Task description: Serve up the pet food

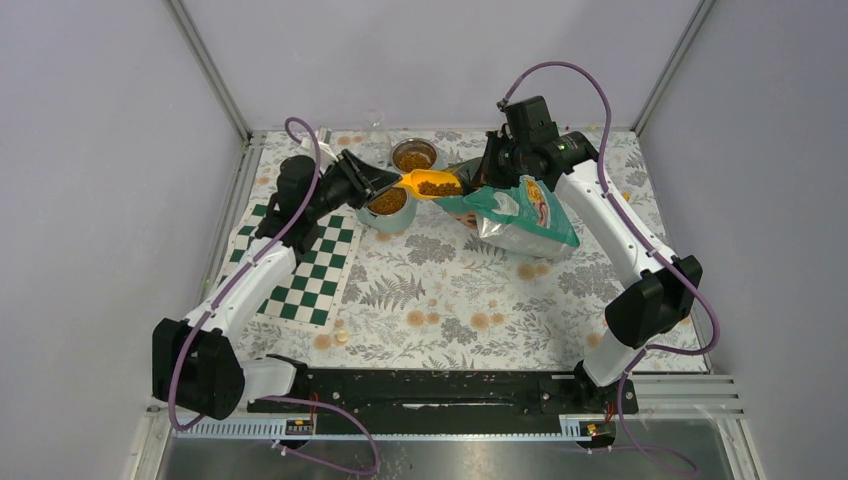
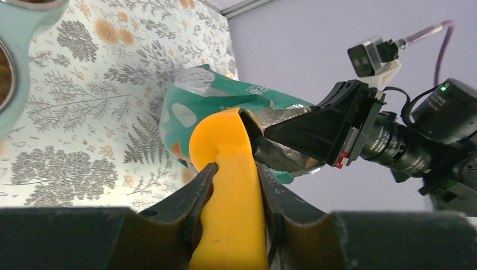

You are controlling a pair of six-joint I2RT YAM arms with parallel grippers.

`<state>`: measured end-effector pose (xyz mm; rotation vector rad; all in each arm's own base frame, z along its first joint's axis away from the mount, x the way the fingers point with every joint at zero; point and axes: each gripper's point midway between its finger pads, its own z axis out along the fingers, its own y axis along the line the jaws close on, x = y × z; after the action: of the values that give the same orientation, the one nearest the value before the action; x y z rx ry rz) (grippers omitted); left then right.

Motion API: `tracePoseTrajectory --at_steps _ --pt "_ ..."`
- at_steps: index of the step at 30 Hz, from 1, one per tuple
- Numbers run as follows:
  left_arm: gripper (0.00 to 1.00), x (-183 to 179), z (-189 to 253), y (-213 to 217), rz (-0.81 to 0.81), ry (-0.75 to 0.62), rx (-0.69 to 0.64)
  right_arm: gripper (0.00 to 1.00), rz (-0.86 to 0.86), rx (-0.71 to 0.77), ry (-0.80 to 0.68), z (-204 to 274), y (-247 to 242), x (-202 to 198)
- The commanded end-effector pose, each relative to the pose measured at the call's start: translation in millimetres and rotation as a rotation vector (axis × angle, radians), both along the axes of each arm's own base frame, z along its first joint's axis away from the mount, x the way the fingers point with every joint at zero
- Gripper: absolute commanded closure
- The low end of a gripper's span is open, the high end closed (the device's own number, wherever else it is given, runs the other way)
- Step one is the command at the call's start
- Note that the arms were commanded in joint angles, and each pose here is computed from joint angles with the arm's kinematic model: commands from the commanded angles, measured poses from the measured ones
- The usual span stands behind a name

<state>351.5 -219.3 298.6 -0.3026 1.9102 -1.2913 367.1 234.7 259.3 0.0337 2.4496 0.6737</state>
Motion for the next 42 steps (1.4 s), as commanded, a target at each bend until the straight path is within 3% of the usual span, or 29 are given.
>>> tracePoseTrajectory --at_steps 1,9,20,29,34,40,42 --pt "1.0 11 12 11 0.026 -0.022 -0.182 1.0 0.015 0.095 -0.052 35 6 -7" --pt "1.0 0 43 22 -0.006 -0.146 -0.317 1.0 0.013 0.11 -0.065 42 7 -9" --pt "1.0 -10 81 29 -0.06 -0.279 -0.316 1.0 0.009 0.135 -0.111 64 7 -7" --pt "1.0 -8 113 65 -0.067 -0.396 -0.343 1.0 0.004 0.119 -0.114 59 5 4" --pt "1.0 8 99 106 0.046 -0.394 -0.398 1.0 -0.001 0.116 -0.109 57 3 6" --pt "1.0 32 53 157 0.125 -0.332 -0.589 1.0 -0.002 0.118 -0.108 57 3 8" --pt "1.0 42 30 171 0.176 -0.301 -0.582 1.0 -0.004 0.116 -0.108 57 2 9"
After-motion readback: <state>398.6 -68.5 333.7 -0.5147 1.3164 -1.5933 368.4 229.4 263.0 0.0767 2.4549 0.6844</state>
